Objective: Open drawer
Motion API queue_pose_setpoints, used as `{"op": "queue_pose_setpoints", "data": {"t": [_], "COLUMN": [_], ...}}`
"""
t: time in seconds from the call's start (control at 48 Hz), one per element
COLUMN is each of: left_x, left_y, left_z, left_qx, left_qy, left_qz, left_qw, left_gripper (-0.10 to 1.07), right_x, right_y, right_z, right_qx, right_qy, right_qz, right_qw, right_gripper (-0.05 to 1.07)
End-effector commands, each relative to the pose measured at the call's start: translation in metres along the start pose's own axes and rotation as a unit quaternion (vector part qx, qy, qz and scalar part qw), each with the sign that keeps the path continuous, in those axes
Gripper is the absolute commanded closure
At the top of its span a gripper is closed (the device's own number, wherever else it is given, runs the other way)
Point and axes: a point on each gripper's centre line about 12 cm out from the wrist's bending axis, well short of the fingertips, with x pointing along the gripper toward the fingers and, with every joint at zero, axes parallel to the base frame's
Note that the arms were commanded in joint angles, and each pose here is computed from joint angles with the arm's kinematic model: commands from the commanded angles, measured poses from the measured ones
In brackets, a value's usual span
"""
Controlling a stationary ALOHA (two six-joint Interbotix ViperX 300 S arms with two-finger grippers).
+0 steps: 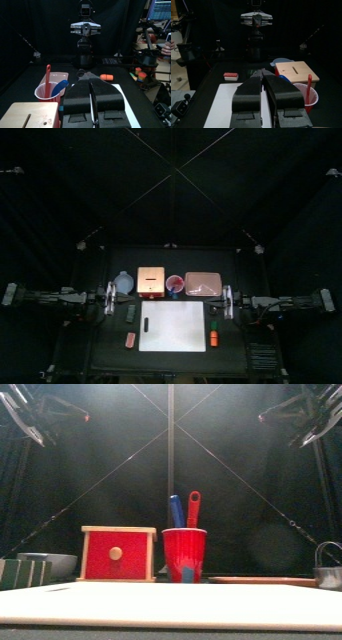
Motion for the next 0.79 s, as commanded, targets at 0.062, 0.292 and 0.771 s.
{"op": "queue_pose_setpoints", "data": {"t": [0.062, 0.292, 0.771], "left_x": [0.008, 0.019, 0.040], "left_y": [0.006, 0.005, -0.009], "left_z": [-0.009, -0.045, -0.092], "left_qx": [-0.091, -0.153, -0.294], "left_qy": [0.014, 0.085, 0.183], "left_qz": [0.025, 0.046, 0.098], "left_qw": [0.9954, 0.9835, 0.9329], "left_gripper": [1.03, 0.88, 0.24], "right_x": [0.013, 0.064, 0.170], "right_y": [-0.008, -0.031, -0.093], "right_z": [0.004, 0.012, 0.000], "right_qx": [0.007, 0.032, 0.101], "right_qy": [-0.002, 0.020, 0.125], "right_qz": [-0.018, -0.063, -0.144], "right_qw": [0.9998, 0.9973, 0.9765], "right_gripper": [1.03, 0.99, 0.99]}}
